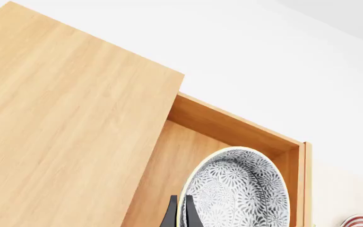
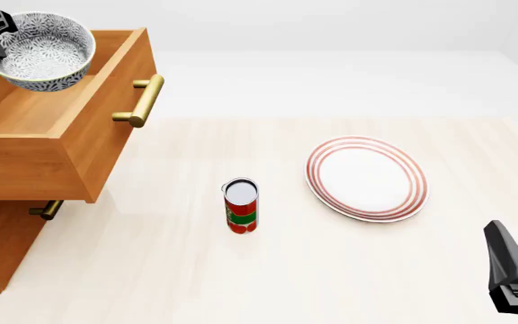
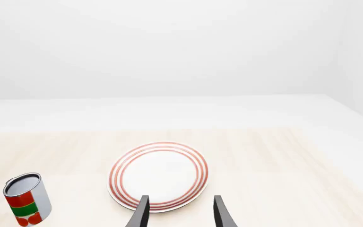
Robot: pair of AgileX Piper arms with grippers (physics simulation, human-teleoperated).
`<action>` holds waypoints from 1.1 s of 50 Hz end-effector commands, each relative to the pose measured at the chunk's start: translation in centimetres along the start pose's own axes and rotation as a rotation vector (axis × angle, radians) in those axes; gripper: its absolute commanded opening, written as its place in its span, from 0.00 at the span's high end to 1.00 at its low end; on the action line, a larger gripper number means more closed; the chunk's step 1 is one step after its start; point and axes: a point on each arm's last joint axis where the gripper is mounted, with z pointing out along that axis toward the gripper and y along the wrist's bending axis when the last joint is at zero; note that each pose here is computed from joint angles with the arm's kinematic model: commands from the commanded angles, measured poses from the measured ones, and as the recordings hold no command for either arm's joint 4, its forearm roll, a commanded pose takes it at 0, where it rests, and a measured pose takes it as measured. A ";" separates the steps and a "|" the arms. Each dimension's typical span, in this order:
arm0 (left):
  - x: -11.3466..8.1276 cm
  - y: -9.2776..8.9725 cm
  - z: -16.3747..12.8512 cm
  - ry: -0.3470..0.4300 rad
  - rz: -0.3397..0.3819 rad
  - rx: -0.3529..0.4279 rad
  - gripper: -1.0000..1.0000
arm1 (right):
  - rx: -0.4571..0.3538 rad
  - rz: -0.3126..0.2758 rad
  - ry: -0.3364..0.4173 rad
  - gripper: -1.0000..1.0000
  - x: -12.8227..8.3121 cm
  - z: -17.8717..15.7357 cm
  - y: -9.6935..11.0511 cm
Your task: Put the bowl in the top drawer of the cabinet.
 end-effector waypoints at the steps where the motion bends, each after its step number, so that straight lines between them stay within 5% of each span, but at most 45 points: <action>1: 0.0 0.0 0.5 0.000 0.000 0.001 1.00 | 0.000 0.000 0.000 0.00 0.0 0.0 0.0; 55: 0.7 0.4 2.8 0.033 0.001 -0.011 1.00 | 0.006 0.007 0.015 0.00 0.1 0.0 0.0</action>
